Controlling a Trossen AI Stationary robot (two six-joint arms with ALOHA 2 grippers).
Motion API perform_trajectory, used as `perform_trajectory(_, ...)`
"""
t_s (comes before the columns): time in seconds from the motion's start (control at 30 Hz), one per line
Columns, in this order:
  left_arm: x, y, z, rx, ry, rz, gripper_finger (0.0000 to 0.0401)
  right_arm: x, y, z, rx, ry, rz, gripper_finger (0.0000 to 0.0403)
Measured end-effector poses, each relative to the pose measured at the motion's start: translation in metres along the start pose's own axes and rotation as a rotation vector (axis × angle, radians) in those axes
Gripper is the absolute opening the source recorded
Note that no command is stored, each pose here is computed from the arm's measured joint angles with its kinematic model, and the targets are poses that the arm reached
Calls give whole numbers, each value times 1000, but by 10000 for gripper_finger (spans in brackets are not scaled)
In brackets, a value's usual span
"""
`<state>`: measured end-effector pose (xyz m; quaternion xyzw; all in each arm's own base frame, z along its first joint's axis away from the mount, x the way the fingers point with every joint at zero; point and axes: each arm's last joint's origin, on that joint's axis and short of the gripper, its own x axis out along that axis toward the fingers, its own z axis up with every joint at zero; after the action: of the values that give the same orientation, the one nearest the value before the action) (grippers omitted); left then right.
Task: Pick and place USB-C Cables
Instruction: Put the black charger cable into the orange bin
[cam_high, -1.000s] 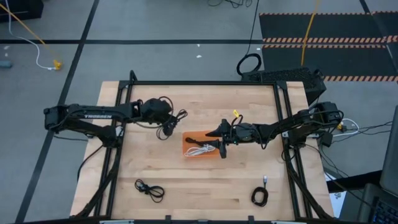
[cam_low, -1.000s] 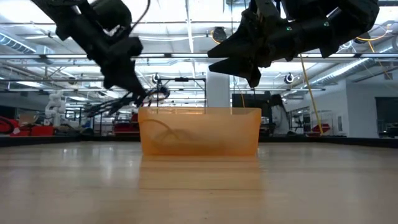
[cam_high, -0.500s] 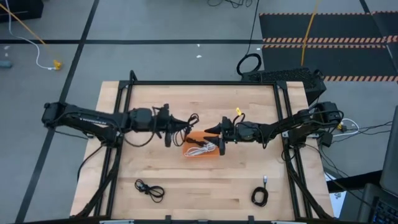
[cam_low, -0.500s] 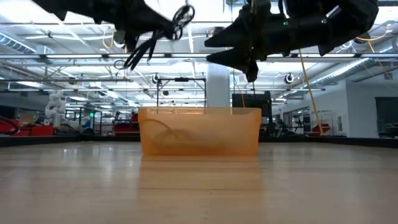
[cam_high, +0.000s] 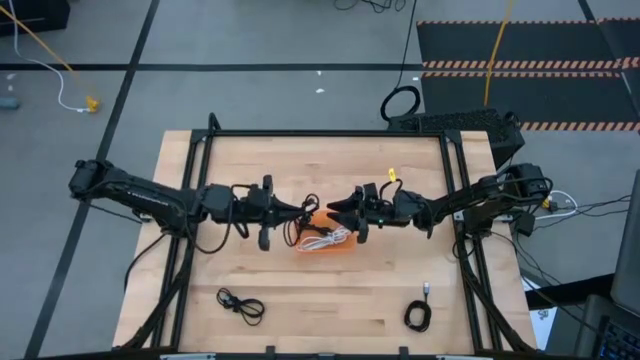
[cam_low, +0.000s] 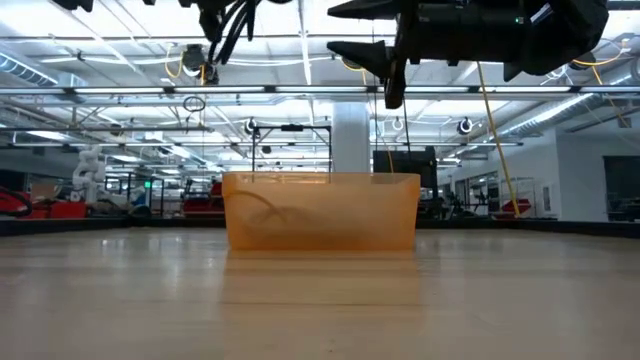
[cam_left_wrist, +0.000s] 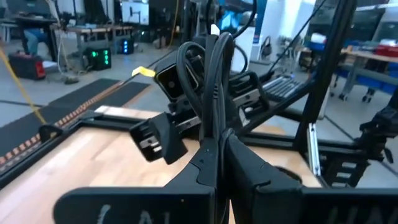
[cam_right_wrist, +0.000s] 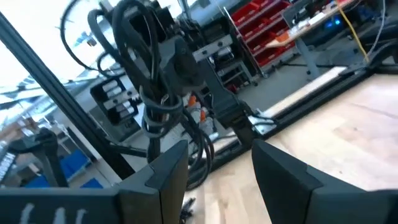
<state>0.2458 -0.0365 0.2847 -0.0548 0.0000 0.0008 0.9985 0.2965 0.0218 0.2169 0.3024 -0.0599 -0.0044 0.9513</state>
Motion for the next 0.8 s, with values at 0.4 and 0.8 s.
perform_trajectory(0.4, 17, 1, -14, -53, -35, 182, 12, 0, 0, 1, 68, -21, -16, 169)
perform_trajectory(0.8, 23, 0, -17, -68, -58, 181, 12, 0, 0, 2, 68, -26, -11, 169)
